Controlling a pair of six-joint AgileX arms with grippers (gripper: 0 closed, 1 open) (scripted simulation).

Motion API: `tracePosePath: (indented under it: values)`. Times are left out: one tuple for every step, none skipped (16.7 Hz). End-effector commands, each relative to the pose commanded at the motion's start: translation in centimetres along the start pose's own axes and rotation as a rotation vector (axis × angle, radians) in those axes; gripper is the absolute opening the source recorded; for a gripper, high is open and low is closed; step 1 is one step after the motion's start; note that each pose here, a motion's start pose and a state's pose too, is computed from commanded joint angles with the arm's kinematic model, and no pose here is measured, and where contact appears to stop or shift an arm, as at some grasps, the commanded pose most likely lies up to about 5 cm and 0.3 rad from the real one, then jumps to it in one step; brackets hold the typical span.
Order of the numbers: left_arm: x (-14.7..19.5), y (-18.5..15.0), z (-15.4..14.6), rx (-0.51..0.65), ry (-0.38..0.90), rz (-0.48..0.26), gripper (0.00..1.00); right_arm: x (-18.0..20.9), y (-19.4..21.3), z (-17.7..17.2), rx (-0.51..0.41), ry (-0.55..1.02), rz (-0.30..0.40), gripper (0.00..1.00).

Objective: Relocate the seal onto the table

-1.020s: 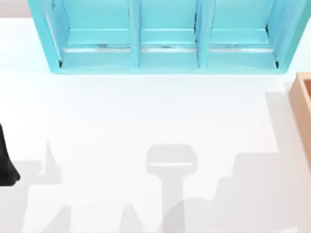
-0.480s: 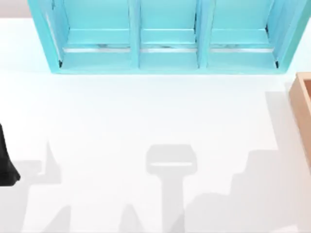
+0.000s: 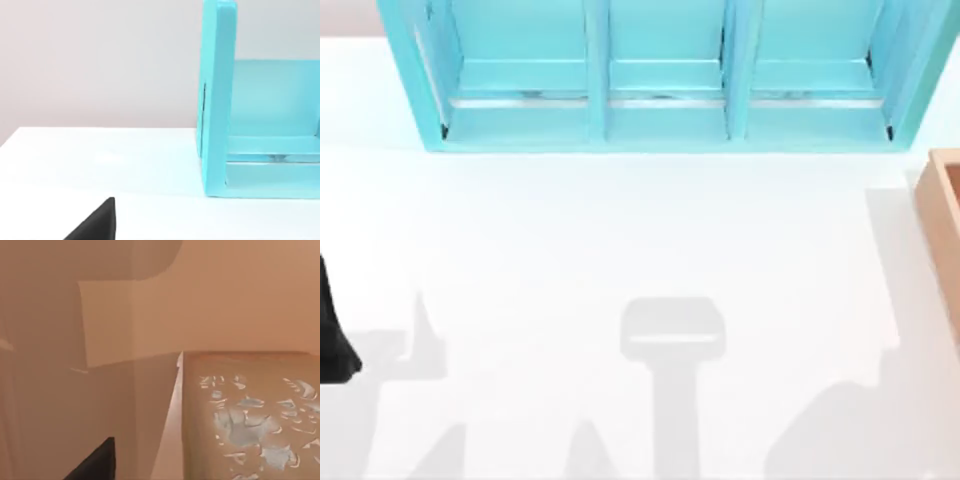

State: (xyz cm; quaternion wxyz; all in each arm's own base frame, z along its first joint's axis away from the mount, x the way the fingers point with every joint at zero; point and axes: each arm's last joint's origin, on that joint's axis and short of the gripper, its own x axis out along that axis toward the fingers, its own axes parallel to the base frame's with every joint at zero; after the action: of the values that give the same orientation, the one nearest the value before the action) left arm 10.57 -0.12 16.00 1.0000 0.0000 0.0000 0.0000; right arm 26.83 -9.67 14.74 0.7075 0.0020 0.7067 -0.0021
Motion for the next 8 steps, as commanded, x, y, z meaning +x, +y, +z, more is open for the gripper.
tracePosePath:
  values:
    - [0.0, 0.0, 0.0, 0.0, 0.0, 0.0, 1.0, 0.38, 0.02, -0.06, 0.0, 0.0, 0.0, 1.0]
    - [0.0, 0.0, 0.0, 0.0, 0.0, 0.0, 1.0, 0.52, 0.03, -0.09, 0.0, 0.0, 0.0, 1.0]
    - [0.0, 0.0, 0.0, 0.0, 0.0, 0.0, 1.0, 0.52, 0.03, -0.09, 0.0, 0.0, 0.0, 1.0]
    - [0.0, 0.0, 0.0, 0.0, 0.0, 0.0, 1.0, 0.52, 0.03, -0.09, 0.0, 0.0, 0.0, 1.0]
    - [0.0, 0.0, 0.0, 0.0, 0.0, 0.0, 1.0, 0.52, 0.03, -0.09, 0.0, 0.0, 0.0, 1.0]
    - [0.0, 0.0, 0.0, 0.0, 0.0, 0.0, 1.0, 0.52, 0.03, -0.09, 0.0, 0.0, 0.0, 0.92]
    - [0.0, 0.0, 0.0, 0.0, 0.0, 0.0, 1.0, 0.52, 0.03, -0.09, 0.0, 0.0, 0.0, 0.85]
    - [0.0, 0.0, 0.0, 0.0, 0.0, 0.0, 1.0, 0.52, 0.03, -0.09, 0.0, 0.0, 0.0, 0.77]
